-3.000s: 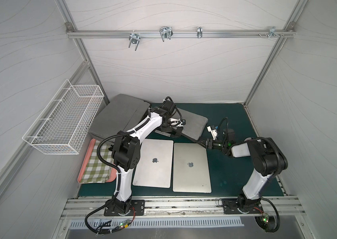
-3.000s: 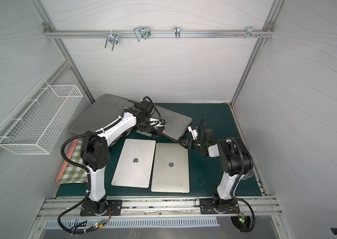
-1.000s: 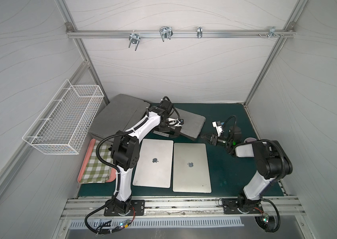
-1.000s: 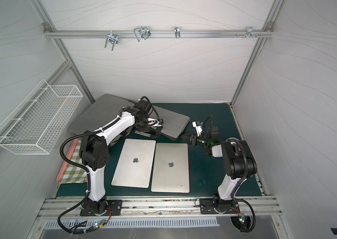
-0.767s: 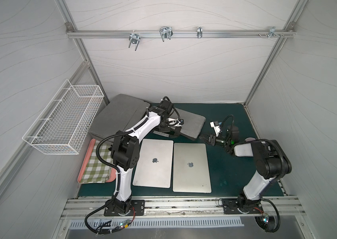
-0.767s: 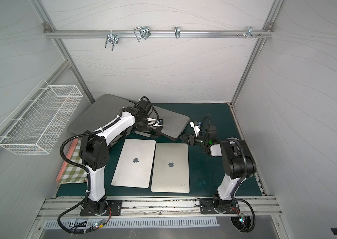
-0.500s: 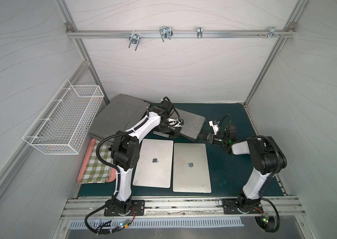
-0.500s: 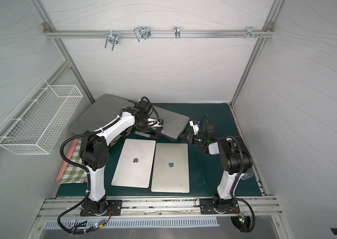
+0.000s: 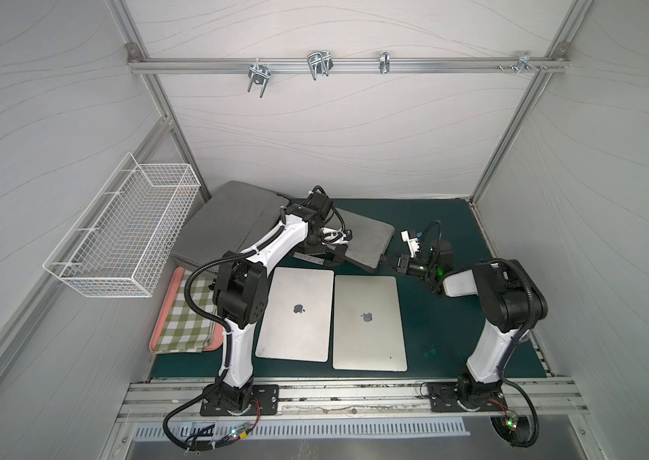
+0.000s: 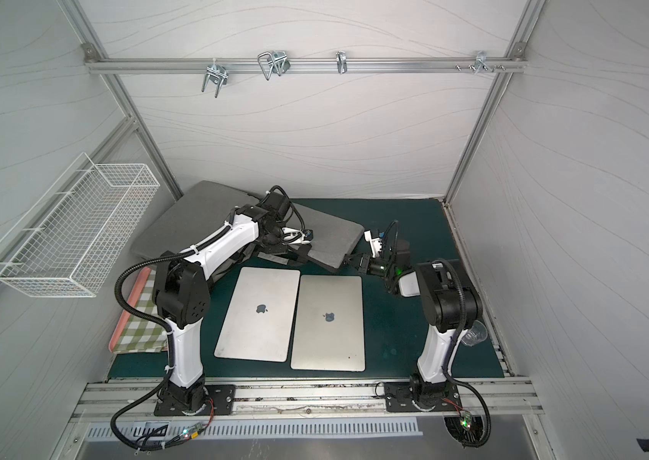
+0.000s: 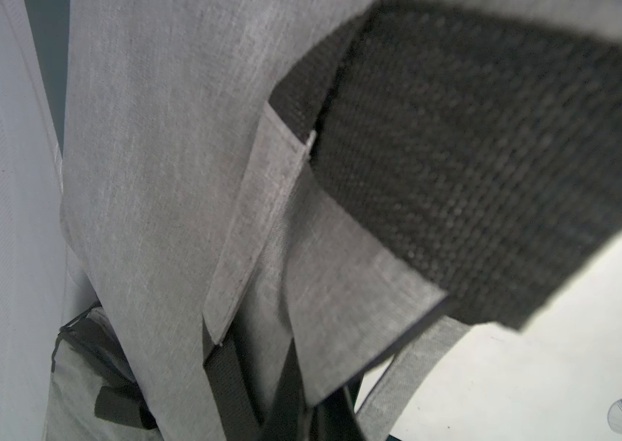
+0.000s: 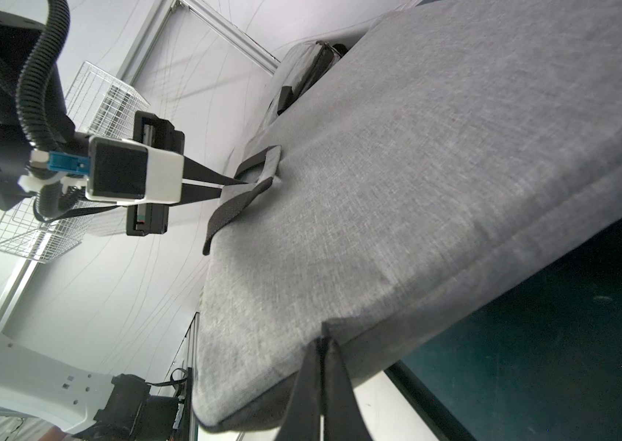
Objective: Open the zippered laptop bag and take out the laptop
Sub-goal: Unzip the zipper on the zippered laptop bag.
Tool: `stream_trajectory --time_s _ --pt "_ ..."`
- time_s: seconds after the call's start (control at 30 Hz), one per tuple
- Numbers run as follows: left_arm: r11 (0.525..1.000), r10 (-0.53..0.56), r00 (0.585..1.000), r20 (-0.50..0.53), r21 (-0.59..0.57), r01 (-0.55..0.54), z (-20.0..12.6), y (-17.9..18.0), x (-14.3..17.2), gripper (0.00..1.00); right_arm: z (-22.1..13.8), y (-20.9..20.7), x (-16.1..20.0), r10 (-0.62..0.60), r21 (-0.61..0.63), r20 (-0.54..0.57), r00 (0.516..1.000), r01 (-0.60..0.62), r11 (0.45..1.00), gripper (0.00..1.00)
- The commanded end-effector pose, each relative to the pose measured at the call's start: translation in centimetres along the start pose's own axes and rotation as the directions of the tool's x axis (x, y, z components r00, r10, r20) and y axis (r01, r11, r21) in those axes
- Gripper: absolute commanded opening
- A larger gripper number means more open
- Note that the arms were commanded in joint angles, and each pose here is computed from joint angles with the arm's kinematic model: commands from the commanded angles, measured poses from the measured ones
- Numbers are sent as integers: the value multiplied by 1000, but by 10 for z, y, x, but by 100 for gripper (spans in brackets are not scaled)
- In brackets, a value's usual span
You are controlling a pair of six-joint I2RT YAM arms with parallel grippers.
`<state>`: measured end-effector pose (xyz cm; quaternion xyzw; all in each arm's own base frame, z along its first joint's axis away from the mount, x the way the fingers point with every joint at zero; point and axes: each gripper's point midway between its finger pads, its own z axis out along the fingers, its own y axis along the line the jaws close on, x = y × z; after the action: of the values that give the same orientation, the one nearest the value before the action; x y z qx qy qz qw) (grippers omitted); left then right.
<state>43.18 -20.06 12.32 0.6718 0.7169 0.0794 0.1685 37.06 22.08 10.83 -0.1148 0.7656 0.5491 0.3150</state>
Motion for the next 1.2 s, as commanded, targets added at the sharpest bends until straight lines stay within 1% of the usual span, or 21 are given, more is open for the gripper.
stream_trajectory --time_s 0.0,0.13,0.2,0.3,0.47,0.63,0.73,0.83,1.0,1.07,1.17 --pt "999 -23 999 28 -32 23 -19 8 -4 0 -1 9 -5 -40 -12 19 999 41 999 0" --pt "997 -65 998 7 -31 65 -16 10 -2 0 -8 22 -6 -107 -24 48 993 108 994 0" --pt "991 -132 991 0 -32 132 -17 14 -2 0 -14 26 -9 -151 -3 97 984 152 988 0" --pt "980 -194 981 -2 -37 194 -18 17 -4 0 -20 34 -13 -205 19 157 966 205 979 0" --pt "961 -277 961 17 -15 278 -22 10 -19 0 -19 56 -17 -291 34 200 936 290 956 0" --pt "926 -377 926 -1 37 377 -21 2 -23 0 -24 73 -23 -345 72 241 907 337 939 0" --pt "905 -422 907 -10 59 421 -21 0 -27 0 -22 87 -20 -370 65 244 896 365 929 0" --pt "886 -458 889 -18 74 458 -23 -3 -34 0 -24 100 -20 -400 68 249 882 396 916 0" --pt "846 -525 850 -46 75 527 -21 -5 -34 0 -33 115 -13 -458 97 252 852 449 888 0" --pt "826 -553 831 -60 89 556 -21 -7 -35 0 -31 126 -9 -504 109 240 830 493 863 0" --pt "792 -599 798 -73 95 603 -21 -8 -38 0 -31 134 -8 -579 169 230 782 554 815 0"
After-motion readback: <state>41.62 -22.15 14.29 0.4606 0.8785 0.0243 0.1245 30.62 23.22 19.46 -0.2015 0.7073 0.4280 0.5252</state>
